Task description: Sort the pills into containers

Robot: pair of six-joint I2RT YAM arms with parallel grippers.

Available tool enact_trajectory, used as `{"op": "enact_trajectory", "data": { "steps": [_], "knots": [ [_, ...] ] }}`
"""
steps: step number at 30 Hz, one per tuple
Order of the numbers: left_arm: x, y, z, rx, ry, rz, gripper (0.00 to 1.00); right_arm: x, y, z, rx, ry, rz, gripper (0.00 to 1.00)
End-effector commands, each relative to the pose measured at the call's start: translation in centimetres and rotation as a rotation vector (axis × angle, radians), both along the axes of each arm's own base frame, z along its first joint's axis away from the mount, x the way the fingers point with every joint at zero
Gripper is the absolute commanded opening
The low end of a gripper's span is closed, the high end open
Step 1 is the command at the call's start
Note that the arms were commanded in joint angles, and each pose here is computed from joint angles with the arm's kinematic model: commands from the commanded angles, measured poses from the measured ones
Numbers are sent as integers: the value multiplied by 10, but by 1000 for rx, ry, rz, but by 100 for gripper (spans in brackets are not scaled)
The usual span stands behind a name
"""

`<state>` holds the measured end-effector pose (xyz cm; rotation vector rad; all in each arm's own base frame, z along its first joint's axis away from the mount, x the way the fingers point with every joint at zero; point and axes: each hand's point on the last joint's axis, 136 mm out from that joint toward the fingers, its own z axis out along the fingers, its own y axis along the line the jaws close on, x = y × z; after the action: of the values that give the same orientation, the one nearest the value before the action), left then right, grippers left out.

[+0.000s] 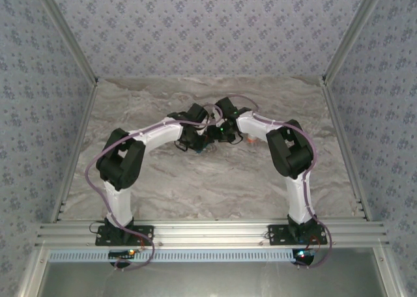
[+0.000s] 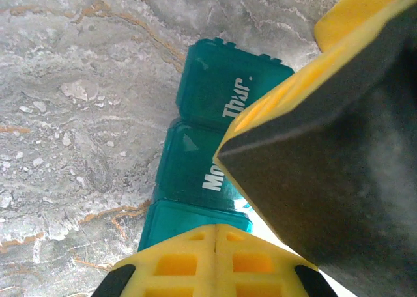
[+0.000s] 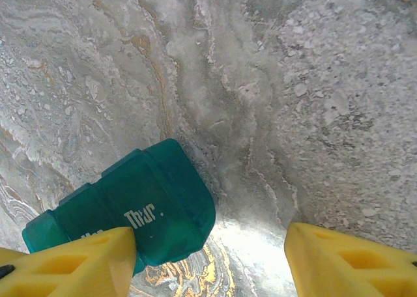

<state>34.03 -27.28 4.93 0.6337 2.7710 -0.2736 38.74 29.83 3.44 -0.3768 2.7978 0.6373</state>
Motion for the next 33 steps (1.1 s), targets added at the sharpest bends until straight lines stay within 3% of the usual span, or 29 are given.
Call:
{"op": "enact_trajectory", "data": {
  "steps": [1, 14, 33],
  "knots": [
    [-17, 9, -17, 50, 37, 2, 0, -6, 3, -9, -7, 51, 4, 66],
    [-13, 11, -2, -124, 56, 107, 0, -3, 0, -6, 7, 54, -21, 65],
    [-15, 13, -25, -94, 105, 101, 0, -2, 2, -9, 18, 73, -37, 65]
  ]
}}
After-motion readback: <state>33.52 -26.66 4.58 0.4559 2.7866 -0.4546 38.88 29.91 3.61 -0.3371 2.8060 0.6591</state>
